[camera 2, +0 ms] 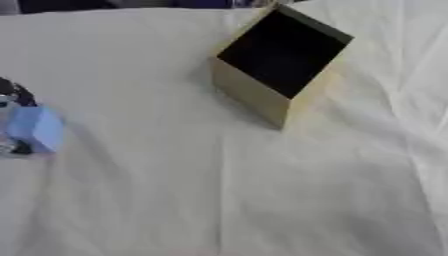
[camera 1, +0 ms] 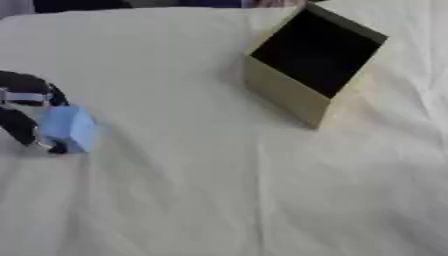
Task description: Pick up objects on the table and place them in the box.
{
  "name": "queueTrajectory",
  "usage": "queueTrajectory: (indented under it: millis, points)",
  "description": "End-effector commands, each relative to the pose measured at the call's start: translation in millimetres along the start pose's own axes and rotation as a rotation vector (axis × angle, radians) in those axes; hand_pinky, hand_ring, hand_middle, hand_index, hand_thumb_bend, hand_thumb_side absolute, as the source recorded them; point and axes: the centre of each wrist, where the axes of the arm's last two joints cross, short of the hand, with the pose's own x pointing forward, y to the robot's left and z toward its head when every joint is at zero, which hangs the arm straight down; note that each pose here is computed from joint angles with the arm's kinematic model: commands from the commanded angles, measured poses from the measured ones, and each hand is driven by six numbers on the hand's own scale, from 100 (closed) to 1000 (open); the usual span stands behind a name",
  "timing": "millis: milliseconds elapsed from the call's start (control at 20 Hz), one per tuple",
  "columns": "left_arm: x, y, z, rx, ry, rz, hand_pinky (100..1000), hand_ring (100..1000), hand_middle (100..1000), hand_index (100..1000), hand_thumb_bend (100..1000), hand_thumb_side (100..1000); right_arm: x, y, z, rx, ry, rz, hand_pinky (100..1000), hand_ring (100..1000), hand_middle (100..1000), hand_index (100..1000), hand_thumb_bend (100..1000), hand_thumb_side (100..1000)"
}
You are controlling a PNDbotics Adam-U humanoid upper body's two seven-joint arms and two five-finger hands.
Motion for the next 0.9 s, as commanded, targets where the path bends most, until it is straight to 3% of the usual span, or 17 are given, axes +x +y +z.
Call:
queueTrajectory:
  millis: [50, 150, 250, 300, 400, 900]
  points:
    - [-3, 14.3, 16, 0.05, 0.008, -0.023, 891, 792, 647, 758, 284, 479, 3, -2.3, -5, -0.003, -0.019, -0.004, 647, 789, 596, 725, 100, 801]
    - [-4, 17.8, 21, 0.064, 0.008, -0.024, 890, 793, 650, 760, 204, 363, 3, -2.2, -4, -0.003, -0.017, -0.003, 647, 789, 596, 725, 100, 801]
    - [-5, 20.4, 27, 0.074, 0.012, -0.025, 888, 791, 649, 759, 184, 283, 3, -2.4, -4, -0.004, -0.016, -0.002, 648, 789, 596, 725, 100, 801]
    - [-6, 21.8, 30, 0.08, 0.013, -0.027, 886, 789, 647, 757, 156, 192, 3, -2.4, -4, -0.004, -0.016, -0.001, 648, 789, 596, 725, 100, 801]
    - [-7, 24.6, 34, 0.092, 0.014, -0.031, 885, 787, 645, 756, 128, 131, 3, -2.6, -4, -0.004, -0.016, 0.0, 648, 789, 596, 725, 100, 801]
    - [-5, 39.0, 50, 0.171, 0.006, -0.039, 881, 784, 642, 750, 100, 125, 3, -3.6, -3, -0.005, -0.012, 0.002, 648, 790, 596, 725, 100, 801]
